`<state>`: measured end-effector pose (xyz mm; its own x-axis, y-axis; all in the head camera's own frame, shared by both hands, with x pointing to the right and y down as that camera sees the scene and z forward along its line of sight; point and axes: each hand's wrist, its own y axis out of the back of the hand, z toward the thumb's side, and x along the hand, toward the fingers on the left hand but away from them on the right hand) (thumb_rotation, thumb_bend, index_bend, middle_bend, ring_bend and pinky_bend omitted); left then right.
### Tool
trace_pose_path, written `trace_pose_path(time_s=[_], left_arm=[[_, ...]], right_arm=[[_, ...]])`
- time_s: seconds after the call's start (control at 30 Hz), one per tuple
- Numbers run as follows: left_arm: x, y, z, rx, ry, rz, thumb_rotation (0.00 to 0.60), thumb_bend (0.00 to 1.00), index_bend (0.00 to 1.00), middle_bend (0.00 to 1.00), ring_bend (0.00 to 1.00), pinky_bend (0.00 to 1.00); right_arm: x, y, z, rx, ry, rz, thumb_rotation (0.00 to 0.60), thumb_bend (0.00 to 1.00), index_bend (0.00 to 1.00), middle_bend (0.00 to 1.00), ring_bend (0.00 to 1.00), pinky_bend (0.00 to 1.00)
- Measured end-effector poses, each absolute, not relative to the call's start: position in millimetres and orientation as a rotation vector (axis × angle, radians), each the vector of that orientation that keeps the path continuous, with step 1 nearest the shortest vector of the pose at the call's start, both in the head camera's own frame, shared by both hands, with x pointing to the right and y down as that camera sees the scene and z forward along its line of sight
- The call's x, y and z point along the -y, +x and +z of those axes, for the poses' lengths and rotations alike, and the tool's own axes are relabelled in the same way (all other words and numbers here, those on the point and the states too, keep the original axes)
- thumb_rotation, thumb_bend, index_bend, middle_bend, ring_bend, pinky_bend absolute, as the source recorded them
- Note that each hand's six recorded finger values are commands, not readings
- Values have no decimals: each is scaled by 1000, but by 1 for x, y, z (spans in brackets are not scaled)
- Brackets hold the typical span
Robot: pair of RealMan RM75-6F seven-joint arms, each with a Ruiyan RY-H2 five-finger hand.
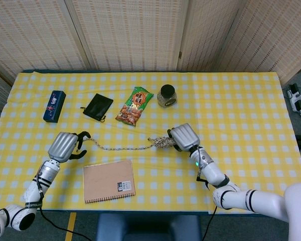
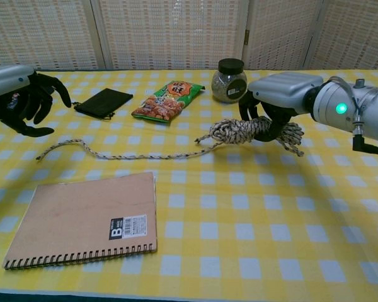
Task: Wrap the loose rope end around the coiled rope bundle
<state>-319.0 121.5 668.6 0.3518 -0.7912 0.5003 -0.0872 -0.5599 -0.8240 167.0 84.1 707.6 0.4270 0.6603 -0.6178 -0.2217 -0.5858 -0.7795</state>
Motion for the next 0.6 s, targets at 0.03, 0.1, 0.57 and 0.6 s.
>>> trace_pose_path(time_s=[0.03, 0.1, 0.57, 0.6], left_arm=[[-119, -315, 673, -759, -1903, -1260, 600, 318, 389, 735, 668, 702], [-117, -310, 680, -750, -1913, -1281, 600, 318, 389, 743, 674, 704], [-116, -300, 737, -736, -1920, -1471, 600, 318, 452, 788, 709, 727], [-116, -302, 739, -738, -1917, -1483, 600, 319, 455, 790, 710, 728]], right_arm=[[-84, 169, 708, 376, -1811, 1287, 600, 609, 693, 602, 648, 597], [-83, 172, 708, 376, -1807, 1296, 600, 608, 694, 602, 648, 597], [-84, 181, 708, 370, -1789, 1322, 600, 608, 701, 608, 649, 597], [-84, 180, 708, 369, -1790, 1321, 600, 609, 702, 608, 649, 597]])
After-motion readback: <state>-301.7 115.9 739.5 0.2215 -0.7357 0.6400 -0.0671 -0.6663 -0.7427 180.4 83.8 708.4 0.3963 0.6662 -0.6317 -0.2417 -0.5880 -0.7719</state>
